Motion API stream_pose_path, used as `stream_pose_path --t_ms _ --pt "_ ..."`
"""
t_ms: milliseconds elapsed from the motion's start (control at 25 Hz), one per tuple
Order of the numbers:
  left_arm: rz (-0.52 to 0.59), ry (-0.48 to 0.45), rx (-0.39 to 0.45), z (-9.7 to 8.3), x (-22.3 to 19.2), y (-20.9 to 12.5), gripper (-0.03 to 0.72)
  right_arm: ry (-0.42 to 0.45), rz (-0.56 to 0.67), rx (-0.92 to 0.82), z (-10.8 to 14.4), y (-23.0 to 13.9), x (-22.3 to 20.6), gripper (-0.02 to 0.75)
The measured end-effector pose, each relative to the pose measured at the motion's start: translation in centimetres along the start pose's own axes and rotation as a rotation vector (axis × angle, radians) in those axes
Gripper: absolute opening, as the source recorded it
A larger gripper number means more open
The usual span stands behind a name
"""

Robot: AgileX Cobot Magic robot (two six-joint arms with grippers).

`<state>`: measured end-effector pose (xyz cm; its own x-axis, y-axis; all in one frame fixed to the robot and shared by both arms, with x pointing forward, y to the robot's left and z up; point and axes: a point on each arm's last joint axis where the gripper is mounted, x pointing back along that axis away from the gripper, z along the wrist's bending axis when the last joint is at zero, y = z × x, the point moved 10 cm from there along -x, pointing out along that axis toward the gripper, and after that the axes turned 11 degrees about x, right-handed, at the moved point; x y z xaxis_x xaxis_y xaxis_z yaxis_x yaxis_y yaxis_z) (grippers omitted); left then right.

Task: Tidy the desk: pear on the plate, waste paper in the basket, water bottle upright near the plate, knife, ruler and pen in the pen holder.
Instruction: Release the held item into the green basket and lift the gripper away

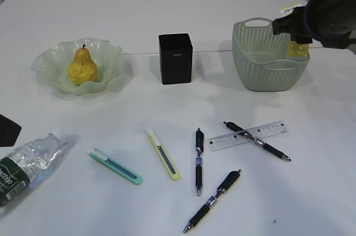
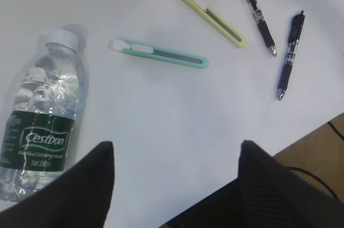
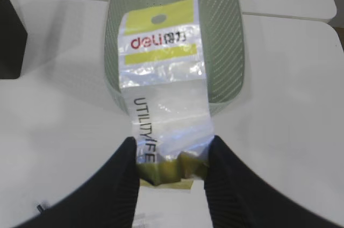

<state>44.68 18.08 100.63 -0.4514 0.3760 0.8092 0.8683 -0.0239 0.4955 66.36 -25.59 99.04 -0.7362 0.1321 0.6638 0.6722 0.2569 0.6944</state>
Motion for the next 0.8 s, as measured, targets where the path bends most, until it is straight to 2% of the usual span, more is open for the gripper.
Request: stream_pose_path --t_ms 200,520,800 --pt "0.000 0.000 0.000 0.0 0.0 0.0 0.510 -0.011 -0.013 0.008 -0.6 0.5 -1.4 0.322" --pt "-0.012 -0.002 0.000 0.0 0.0 0.2 0.510 -0.006 -0.063 0.018 0.1 3.4 -3.8 0.322" --pt "-0.012 -0.002 0.000 0.0 0.0 0.2 0.510 -0.003 -0.074 0.038 0.8 4.4 -6.4 0.322"
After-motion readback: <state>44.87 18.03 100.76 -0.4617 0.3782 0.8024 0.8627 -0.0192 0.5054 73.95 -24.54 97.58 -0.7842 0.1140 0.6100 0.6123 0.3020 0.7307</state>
